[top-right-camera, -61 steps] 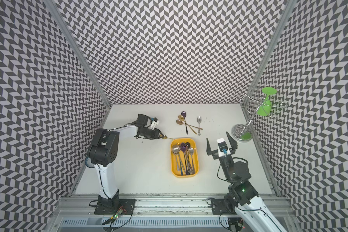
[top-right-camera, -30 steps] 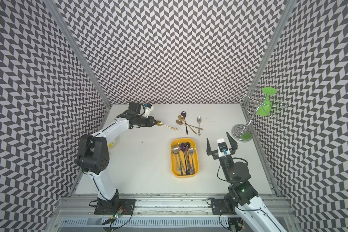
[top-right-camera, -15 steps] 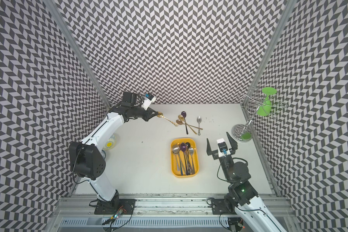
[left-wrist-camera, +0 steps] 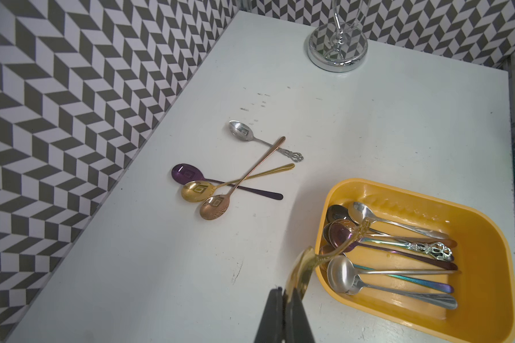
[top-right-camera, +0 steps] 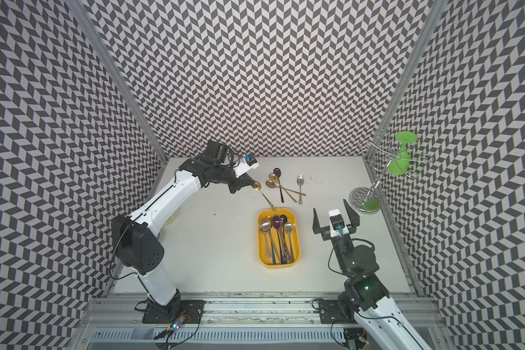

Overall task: Put the spoon into the storage box
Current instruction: Pick up the spoon from the center of the board, then place the spoon in the storage box.

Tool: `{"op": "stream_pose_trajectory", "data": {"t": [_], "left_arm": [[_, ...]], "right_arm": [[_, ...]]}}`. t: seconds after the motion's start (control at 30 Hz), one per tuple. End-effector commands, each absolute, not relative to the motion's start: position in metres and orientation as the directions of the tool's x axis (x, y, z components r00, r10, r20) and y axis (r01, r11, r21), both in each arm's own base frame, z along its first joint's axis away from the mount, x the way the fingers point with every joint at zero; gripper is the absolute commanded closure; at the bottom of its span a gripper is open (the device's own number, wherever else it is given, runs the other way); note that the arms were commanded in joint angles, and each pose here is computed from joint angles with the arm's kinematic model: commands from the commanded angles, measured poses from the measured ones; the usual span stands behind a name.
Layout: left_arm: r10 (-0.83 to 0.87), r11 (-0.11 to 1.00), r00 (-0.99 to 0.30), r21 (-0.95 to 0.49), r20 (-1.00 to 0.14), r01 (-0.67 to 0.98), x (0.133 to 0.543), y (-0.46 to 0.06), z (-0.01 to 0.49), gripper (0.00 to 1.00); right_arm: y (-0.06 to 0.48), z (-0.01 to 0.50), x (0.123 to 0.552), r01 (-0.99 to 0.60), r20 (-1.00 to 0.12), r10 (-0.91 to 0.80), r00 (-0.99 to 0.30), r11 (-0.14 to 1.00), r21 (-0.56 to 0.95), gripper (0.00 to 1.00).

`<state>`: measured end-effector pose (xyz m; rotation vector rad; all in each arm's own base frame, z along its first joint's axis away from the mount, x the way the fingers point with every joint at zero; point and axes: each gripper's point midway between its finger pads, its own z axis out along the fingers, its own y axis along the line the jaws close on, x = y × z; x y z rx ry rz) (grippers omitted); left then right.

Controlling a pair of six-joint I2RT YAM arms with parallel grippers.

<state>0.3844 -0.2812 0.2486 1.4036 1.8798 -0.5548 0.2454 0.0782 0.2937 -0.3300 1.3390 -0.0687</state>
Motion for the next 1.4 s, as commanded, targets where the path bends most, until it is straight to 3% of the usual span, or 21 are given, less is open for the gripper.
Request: {"op": "stream_pose_trajectory", "data": {"t": [0.0,0.4,0.8,0.93,1.1,1.37], "left_arm": [[0.694,0.229,-0.076,0.119,-0.716,0.966,0.375,-0.291,0.243,1.00],[0.804,-0.016,0.070,0.096,-0.590,0.995,0.321,-0.330,0.195,1.00],[0.845,-0.137,0.135,0.035,-0.517,0.990,0.282,-0.353,0.157,0.97],[0.835,-0.136,0.156,0.077,-0.527,0.988,0.284,-0.357,0.161,0.82],[0.806,-0.127,0.190,0.151,-0.561,0.980,0.287,-0.360,0.183,0.44],[0.753,-0.032,0.175,0.229,-0.635,0.973,0.301,-0.352,0.230,0.30]], "right_arm": [[0.073,0.303,0.242,-0.113,-0.937,-0.220,0.270,0.960,-0.257,0.00],[0.072,0.305,0.241,-0.109,-0.935,-0.217,0.282,0.961,-0.256,0.00],[0.069,0.304,0.242,-0.090,-0.937,-0.221,0.272,0.963,-0.253,0.00],[0.072,0.305,0.240,-0.112,-0.937,-0.212,0.279,0.962,-0.251,0.00],[0.071,0.307,0.239,-0.109,-0.934,-0.209,0.289,0.962,-0.248,0.00],[0.077,0.304,0.240,-0.139,-0.939,-0.198,0.281,0.960,-0.243,0.00]]}}
